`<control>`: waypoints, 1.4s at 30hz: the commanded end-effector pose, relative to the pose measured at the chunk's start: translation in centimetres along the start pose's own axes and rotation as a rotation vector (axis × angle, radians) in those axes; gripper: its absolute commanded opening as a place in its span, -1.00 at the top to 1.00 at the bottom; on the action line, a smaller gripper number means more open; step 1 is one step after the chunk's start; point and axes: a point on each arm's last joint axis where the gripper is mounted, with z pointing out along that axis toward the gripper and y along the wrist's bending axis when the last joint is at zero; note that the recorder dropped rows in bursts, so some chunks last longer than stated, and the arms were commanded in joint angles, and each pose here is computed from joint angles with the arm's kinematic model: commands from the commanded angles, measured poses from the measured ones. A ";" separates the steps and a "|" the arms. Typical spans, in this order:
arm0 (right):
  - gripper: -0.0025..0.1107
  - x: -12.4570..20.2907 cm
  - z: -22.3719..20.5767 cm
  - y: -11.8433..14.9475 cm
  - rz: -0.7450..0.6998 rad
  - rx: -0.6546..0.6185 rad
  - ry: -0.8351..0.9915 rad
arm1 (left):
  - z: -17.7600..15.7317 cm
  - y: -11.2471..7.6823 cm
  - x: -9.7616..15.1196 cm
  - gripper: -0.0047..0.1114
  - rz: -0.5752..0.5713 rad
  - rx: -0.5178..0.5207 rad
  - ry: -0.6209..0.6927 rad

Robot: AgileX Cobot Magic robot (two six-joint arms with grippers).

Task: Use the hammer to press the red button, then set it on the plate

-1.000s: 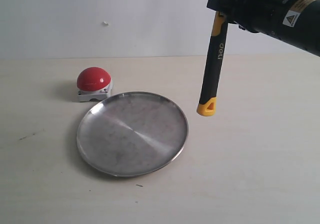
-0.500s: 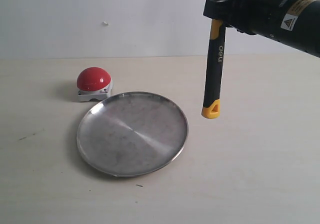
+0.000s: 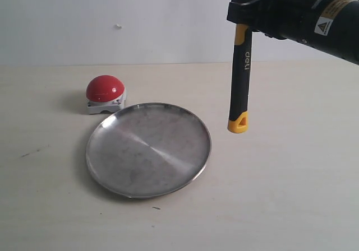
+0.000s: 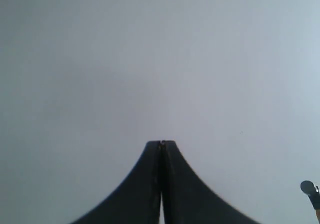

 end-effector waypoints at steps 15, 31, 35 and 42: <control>0.96 -1.2 -0.4 0.5 0.001 -0.040 -0.090 | 9.7 1.5 -2.5 0.92 -0.058 -0.172 0.092; 0.96 -1.3 -0.4 0.5 0.001 -0.044 -0.096 | 19.7 -2.5 19.8 0.92 -0.518 0.615 0.980; 0.96 -1.3 -0.4 0.5 0.004 -0.044 -0.096 | 19.9 -5.5 23.8 0.92 -0.407 0.702 1.064; 0.96 -1.3 -0.4 0.5 0.004 -0.044 -0.096 | 20.9 -11.2 26.8 0.36 -0.275 0.830 1.090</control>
